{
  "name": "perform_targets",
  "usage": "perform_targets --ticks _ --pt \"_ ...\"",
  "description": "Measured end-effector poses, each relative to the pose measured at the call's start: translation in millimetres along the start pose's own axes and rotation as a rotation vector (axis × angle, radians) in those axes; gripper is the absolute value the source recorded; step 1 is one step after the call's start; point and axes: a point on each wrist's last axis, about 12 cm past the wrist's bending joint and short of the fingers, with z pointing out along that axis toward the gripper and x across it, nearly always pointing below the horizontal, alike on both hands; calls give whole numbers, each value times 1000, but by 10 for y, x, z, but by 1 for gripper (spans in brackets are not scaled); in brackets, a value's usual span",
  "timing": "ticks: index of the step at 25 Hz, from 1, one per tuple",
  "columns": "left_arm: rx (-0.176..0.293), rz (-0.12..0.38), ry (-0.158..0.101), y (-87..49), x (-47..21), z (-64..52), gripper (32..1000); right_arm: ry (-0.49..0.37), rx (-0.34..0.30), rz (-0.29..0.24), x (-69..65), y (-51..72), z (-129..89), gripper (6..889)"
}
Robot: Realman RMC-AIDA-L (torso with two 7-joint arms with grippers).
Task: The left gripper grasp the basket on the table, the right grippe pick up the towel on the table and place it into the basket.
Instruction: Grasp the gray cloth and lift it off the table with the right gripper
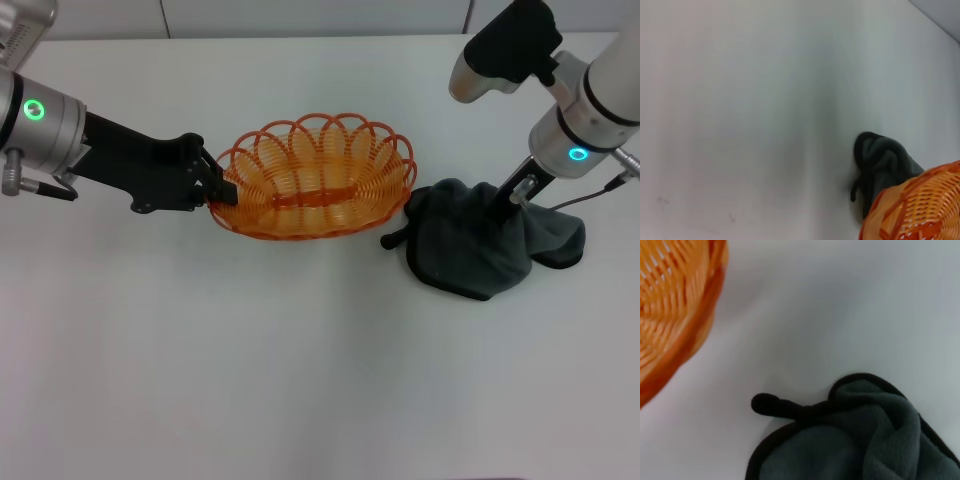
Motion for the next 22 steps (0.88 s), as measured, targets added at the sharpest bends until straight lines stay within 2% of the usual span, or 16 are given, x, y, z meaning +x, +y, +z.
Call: perform_targets --ticks 1,7,22 --pt "0 0 0 0 0 0 98 -1 -1 1 1 0 0 232" --pt "-1 1 0 1 -1 -2 98 -5 -3 -2 -2 -4 -8 83" --pt "-5 -13 -1 61 29 -8 98 -6 -14 -10 -4 -2 -22 80"
